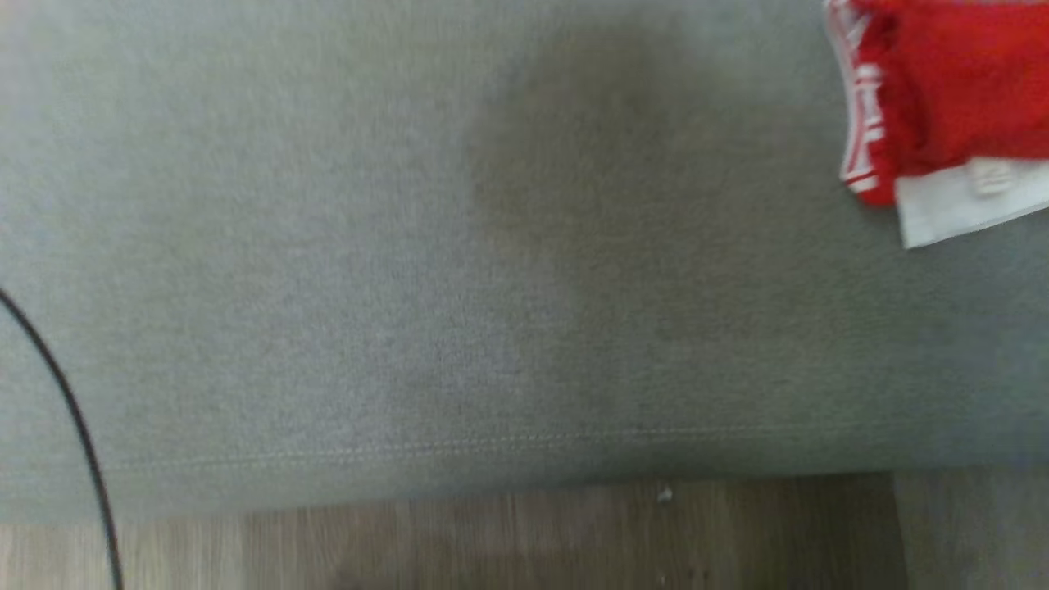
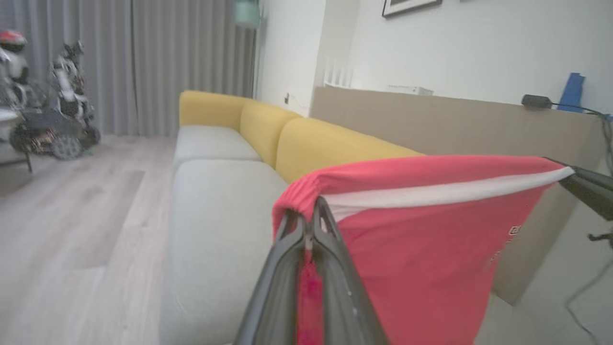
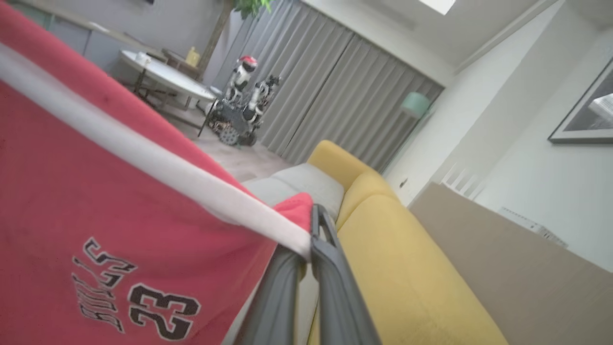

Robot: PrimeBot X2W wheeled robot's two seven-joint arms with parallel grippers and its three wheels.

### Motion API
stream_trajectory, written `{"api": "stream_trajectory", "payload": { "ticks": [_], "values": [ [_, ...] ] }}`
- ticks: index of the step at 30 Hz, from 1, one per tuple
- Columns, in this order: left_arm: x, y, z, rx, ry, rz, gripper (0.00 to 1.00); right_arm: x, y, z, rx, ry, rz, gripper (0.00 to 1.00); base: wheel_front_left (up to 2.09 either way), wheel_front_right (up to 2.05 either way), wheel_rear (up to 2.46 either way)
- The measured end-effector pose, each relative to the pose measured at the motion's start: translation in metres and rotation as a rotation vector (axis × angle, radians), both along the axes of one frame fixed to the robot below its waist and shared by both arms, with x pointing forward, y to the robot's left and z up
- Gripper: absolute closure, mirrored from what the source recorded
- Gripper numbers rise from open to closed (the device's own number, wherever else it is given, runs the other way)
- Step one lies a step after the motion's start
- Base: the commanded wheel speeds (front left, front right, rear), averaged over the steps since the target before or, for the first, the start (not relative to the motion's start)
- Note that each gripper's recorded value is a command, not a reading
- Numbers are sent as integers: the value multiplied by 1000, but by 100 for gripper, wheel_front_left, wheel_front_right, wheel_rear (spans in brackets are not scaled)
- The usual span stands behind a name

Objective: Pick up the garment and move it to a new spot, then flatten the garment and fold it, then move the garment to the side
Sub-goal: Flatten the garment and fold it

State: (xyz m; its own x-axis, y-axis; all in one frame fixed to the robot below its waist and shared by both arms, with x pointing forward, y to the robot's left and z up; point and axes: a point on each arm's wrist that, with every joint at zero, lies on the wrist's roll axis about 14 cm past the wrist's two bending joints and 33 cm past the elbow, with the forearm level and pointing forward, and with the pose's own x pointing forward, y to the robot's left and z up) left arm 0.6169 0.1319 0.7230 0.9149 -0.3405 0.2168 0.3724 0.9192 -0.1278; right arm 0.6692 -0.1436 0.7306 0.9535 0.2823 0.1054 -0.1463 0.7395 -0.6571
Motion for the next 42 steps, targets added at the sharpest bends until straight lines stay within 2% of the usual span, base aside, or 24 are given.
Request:
{"api": "stream_trajectory", "payload": {
  "ticks": [2, 4, 7, 8, 9, 11, 14, 18, 23, 27, 33, 37, 42],
  "values": [
    [22, 3, -2, 38, -44, 37, 100, 18, 3, 4, 41, -49, 10, 100, 0, 0, 0],
    [40, 8, -13, 52, -63, 74, 100, 33, 8, -8, 93, -58, 24, 100, 0, 0, 0],
    [56, 15, -47, 49, -27, 94, 100, 50, 22, -62, 109, 40, 23, 100, 0, 0, 0],
    [59, 18, -60, 53, -6, 98, 100, 52, 27, -84, 105, 83, 24, 100, 0, 0, 0],
    [59, 18, -60, 53, -6, 98, 100, 52, 27, -84, 105, 83, 24, 100, 0, 0, 0],
    [60, 25, -87, 89, 41, 114, 100, 51, 37, -126, 113, 174, 28, 100, 0, 0, 0],
    [53, 27, -128, 135, 125, 101, 100, 38, 42, -181, 131, 313, 13, 100, 0, 0, 0],
    [28, 25, -192, 202, 267, 66, 100, 14, 38, -239, 92, 459, -11, 100, 0, 0, 0],
    [-23, 30, -252, 224, 420, 36, 100, -30, 42, -290, 108, 610, -17, 100, 0, 0, 0],
    [-69, 31, -282, 271, 507, 3, 100, -67, 41, -314, 70, 691, -15, 100, 0, 0, 0],
    [-122, 37, -295, 344, 543, -32, 100, -105, 38, -322, -14, 749, -12, 100, 0, 0, 0],
    [-151, 46, -298, 426, 533, -50, 100, -128, 36, -325, -64, 789, -12, 100, 0, 0, 0],
    [-174, 45, -300, 442, 524, -56, 100, -151, 27, -329, -152, 823, -4, 100, 0, 0, 0]
  ]
}}
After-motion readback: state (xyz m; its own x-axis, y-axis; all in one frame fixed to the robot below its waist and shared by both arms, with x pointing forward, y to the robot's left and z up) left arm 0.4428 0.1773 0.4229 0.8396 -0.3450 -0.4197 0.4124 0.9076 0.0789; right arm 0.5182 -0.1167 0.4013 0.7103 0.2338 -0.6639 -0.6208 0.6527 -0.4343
